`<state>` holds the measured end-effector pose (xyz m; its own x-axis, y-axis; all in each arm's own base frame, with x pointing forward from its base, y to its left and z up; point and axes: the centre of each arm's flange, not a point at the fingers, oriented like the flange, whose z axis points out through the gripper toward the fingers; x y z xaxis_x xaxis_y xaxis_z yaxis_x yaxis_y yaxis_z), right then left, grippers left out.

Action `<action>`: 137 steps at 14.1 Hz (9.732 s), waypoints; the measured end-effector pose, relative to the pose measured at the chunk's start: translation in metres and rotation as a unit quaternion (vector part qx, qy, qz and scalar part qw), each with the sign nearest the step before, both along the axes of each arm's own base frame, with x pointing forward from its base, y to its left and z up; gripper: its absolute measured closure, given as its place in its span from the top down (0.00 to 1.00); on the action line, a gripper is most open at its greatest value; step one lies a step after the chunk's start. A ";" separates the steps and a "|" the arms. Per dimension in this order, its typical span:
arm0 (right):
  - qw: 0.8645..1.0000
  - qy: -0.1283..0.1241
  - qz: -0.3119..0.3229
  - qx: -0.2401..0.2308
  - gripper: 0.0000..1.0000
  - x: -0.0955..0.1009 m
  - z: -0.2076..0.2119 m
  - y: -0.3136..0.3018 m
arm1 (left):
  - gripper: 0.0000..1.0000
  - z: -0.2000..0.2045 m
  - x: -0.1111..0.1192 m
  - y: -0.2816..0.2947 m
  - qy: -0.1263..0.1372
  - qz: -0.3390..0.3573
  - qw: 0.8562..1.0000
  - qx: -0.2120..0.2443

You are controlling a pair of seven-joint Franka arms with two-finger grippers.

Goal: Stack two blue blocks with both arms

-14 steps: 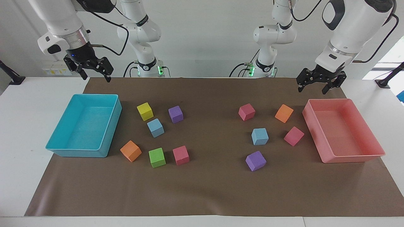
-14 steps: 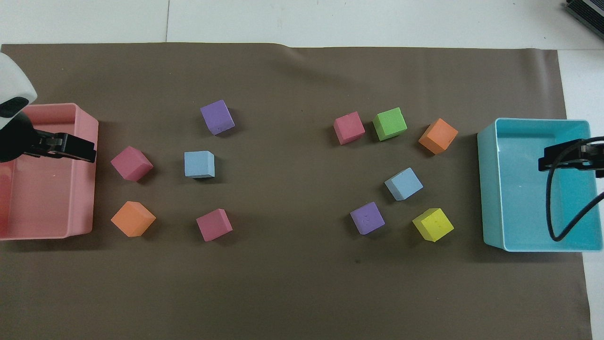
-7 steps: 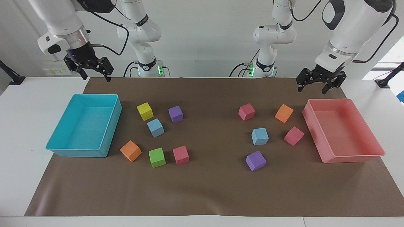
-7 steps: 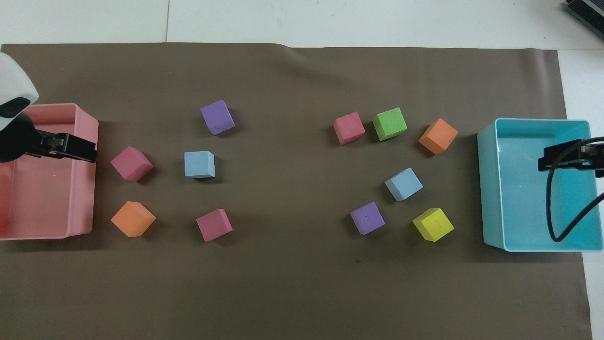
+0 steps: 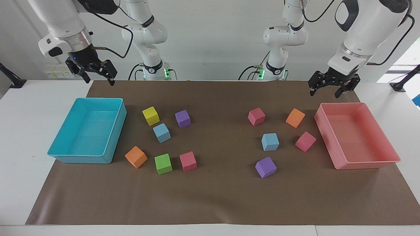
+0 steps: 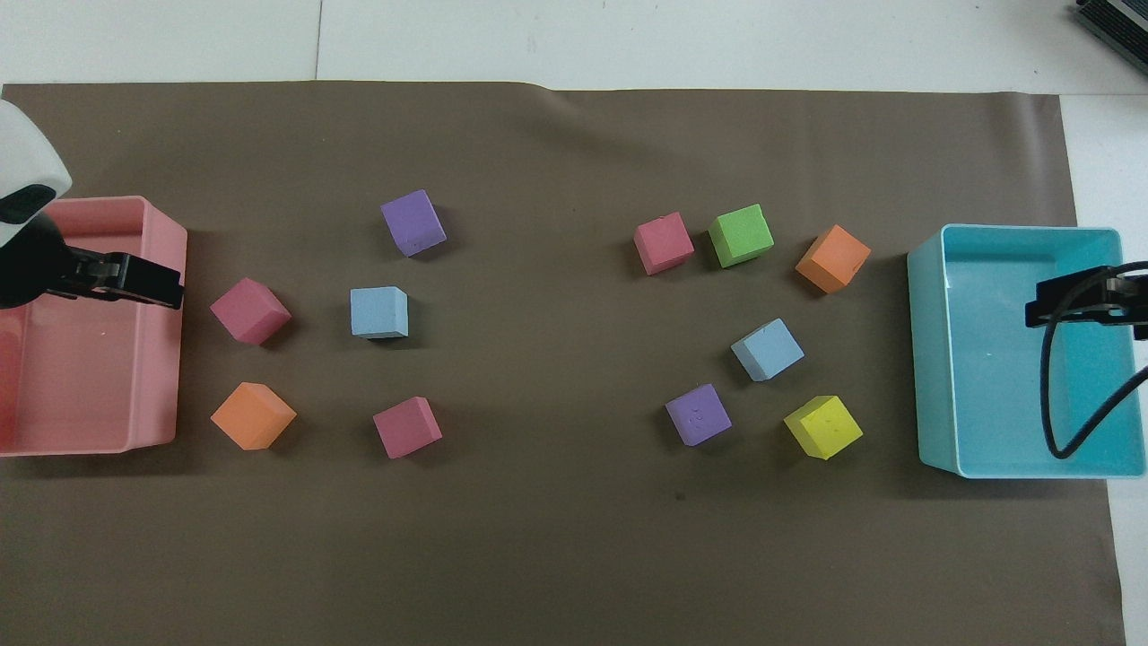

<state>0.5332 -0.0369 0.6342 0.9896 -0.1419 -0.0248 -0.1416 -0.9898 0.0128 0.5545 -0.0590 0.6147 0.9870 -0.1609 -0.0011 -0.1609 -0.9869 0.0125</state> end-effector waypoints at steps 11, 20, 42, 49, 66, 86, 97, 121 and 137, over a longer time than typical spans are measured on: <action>1.000 -0.003 -0.005 -0.004 1.00 0.000 0.001 -0.006 | 1.00 0.000 0.000 0.001 0.000 0.001 1.000 0.000; 1.000 -0.001 -0.003 -0.003 1.00 -0.001 -0.001 -0.004 | 1.00 0.000 0.000 0.001 0.000 0.001 1.000 0.000; 1.000 -0.003 0.023 -0.003 1.00 -0.003 -0.004 0.025 | 1.00 0.000 0.000 0.002 0.000 0.002 1.000 0.000; 0.997 0.014 0.066 0.023 1.00 0.000 -0.049 0.031 | 1.00 0.000 0.000 0.002 0.000 0.002 1.000 0.000; 0.931 -0.013 0.361 0.054 1.00 0.038 -0.259 0.130 | 1.00 0.000 0.000 0.002 0.000 0.002 1.000 0.000; 0.910 0.008 0.409 0.065 1.00 0.016 -0.336 0.149 | 1.00 0.000 0.000 0.001 0.001 0.001 1.000 0.000; 0.914 0.012 0.401 0.067 0.59 0.013 -0.343 0.147 | 1.00 0.000 0.001 0.012 0.001 0.011 1.000 0.000; 0.989 0.013 0.133 0.067 0.56 0.033 -0.205 0.246 | 1.00 0.000 0.001 0.012 0.001 0.011 1.000 0.000; 0.989 -0.020 0.125 0.070 0.56 -0.007 -0.323 0.440 | 1.00 0.000 0.001 0.012 0.001 0.011 1.000 0.000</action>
